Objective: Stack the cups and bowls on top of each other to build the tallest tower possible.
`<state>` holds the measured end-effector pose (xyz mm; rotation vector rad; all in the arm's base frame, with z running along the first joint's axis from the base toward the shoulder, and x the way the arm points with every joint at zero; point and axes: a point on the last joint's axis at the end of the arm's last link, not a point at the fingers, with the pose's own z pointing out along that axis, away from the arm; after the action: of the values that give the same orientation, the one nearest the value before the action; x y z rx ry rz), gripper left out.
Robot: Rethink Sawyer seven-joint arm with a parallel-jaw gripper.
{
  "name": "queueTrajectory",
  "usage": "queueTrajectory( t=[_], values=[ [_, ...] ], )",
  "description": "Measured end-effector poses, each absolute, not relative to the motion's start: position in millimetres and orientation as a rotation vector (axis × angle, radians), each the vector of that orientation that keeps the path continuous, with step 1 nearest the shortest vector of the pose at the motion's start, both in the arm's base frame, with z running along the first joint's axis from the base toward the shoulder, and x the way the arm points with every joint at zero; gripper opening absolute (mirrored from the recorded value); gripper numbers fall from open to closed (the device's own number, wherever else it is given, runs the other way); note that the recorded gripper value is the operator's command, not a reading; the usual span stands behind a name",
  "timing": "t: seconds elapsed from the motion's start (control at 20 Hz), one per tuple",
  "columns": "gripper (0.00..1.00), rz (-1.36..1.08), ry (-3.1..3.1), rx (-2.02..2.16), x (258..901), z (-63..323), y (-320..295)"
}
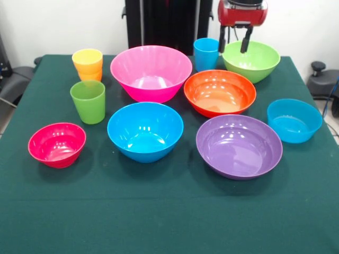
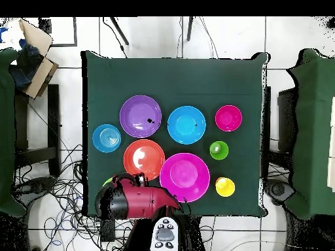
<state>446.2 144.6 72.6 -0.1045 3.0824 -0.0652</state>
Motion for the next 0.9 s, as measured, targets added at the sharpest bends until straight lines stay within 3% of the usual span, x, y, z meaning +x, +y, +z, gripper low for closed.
queueTrajectory(
  t=[0.9],
  values=[
    [1.0, -0.114, 3.1, -0.133, 452.0, 47.9, 144.0]
  ],
)
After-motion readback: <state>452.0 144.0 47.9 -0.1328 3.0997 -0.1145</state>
